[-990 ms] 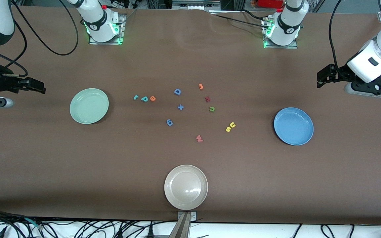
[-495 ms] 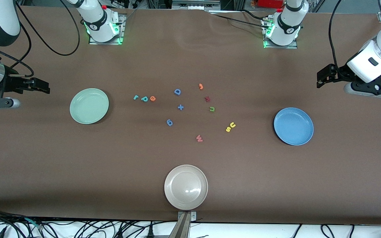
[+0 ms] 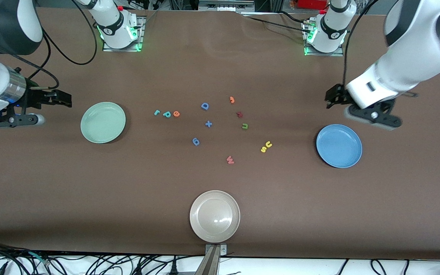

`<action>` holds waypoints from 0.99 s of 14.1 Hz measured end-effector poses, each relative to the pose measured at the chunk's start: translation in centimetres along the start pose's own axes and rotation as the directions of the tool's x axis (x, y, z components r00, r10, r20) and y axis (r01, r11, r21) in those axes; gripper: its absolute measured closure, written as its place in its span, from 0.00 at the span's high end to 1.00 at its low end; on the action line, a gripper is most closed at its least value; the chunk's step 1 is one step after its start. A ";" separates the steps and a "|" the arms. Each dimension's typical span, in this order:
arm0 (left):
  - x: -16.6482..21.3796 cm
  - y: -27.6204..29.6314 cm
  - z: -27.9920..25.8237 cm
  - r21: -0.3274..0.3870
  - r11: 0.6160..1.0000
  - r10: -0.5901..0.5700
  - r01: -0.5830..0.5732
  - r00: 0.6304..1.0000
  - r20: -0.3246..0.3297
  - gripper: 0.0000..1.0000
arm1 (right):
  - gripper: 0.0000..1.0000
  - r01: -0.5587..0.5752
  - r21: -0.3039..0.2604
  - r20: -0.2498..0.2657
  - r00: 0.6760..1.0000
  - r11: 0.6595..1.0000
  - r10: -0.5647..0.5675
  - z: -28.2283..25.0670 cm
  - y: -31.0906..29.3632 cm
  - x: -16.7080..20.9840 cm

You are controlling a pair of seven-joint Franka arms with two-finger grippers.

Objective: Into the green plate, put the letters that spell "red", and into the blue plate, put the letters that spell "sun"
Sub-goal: 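Lower both grippers toward the foam letters between the plates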

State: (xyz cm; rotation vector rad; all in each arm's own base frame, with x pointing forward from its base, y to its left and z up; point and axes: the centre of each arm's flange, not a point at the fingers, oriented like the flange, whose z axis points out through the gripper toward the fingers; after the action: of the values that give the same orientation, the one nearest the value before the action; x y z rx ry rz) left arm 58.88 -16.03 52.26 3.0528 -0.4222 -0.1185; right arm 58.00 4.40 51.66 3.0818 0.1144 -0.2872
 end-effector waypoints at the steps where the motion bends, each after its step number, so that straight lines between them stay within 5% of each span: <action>1: 1.4 0.4 2.3 -0.005 1.000 0.010 -0.010 1.000 0.007 1.00 | 1.00 -0.018 -0.003 0.001 1.000 1.000 0.018 0.1 -1.4 0.1; 8: 7.5 7.6 19.5 -0.056 0.977 0.206 -0.203 0.978 0.043 1.00 | 0.99 -0.159 0.016 0.055 0.986 0.987 0.158 5.3 -14.9 1.4; 14: 8.2 8.0 28.6 -0.087 0.933 0.355 -0.348 0.932 0.075 1.00 | 0.99 -0.187 -0.007 0.115 0.976 0.982 0.187 16.1 -15.9 1.1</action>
State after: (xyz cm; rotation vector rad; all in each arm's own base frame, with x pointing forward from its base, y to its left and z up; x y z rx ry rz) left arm 62.24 -27.25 23.75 2.8506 -0.9398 -0.2465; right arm 54.89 19.48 35.08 3.0408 -0.1802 -0.4545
